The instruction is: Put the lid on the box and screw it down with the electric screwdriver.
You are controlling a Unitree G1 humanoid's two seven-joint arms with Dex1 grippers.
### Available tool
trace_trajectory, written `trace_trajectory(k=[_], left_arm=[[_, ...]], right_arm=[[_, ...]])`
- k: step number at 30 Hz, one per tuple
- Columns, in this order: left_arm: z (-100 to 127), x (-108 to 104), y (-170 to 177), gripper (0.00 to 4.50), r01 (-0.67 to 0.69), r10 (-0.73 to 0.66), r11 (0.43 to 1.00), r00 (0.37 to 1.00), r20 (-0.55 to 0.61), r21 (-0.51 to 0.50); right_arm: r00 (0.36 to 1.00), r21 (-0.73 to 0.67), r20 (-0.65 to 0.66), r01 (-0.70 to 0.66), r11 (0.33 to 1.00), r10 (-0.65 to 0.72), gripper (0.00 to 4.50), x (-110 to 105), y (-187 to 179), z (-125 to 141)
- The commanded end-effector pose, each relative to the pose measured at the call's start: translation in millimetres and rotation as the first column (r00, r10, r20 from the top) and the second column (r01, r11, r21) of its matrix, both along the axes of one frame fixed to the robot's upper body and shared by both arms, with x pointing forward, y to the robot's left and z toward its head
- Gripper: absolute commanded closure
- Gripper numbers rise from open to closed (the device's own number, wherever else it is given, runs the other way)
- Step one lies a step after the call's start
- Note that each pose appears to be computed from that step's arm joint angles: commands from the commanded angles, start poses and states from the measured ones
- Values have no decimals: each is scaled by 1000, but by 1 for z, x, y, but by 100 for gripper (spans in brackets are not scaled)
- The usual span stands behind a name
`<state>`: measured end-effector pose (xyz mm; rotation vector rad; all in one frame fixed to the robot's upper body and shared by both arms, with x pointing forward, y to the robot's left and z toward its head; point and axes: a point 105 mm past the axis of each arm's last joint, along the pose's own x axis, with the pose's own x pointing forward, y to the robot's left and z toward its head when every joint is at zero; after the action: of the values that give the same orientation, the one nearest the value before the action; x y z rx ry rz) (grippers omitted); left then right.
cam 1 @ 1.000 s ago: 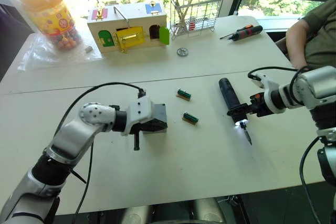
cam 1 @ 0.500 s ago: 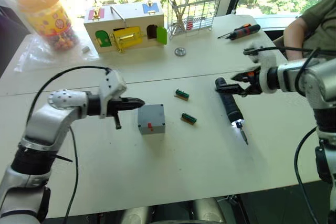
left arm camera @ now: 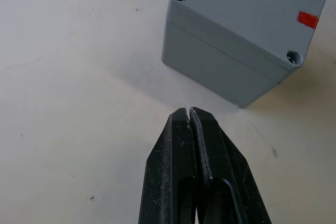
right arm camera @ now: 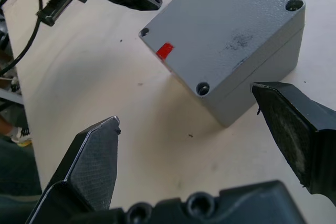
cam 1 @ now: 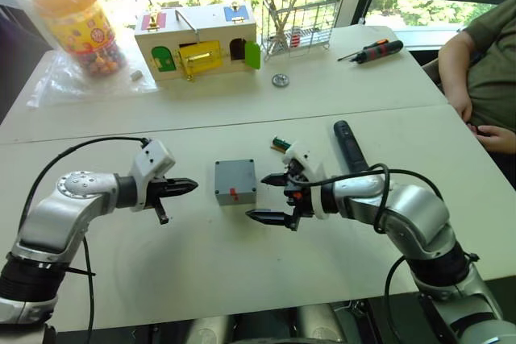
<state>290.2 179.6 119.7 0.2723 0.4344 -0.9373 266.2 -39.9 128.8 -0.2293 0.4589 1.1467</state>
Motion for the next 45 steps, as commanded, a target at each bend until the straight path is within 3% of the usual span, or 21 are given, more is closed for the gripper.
trace_trajectory(k=[1,12,21,27,35,39,45], left_arm=[[4,2,-11,450,13,-13,1000,999,34,-11],[-4,19,-29,450,30,-30,1000,996,88,-4],[-5,36,-20,450,-6,1,999,989,146,34],[-11,18,17,450,0,-12,990,997,80,142],[-12,-11,4,450,69,-67,995,997,-26,67],[-14,-9,-6,450,61,-60,997,998,-16,47],[-7,4,-12,450,19,-19,1000,999,41,1]], right_arm=[[1000,18,14,-10,1000,10,4,0,8,0],[990,97,-110,-80,992,91,4,-21,40,-8],[994,110,-89,-57,992,67,4,-16,45,-1],[997,-16,69,-35,999,36,4,1,10,6],[989,-12,140,-52,999,53,4,26,16,1],[985,-6,137,-106,994,106,4,25,25,-3],[978,36,86,-192,981,189,4,5,35,-4]])
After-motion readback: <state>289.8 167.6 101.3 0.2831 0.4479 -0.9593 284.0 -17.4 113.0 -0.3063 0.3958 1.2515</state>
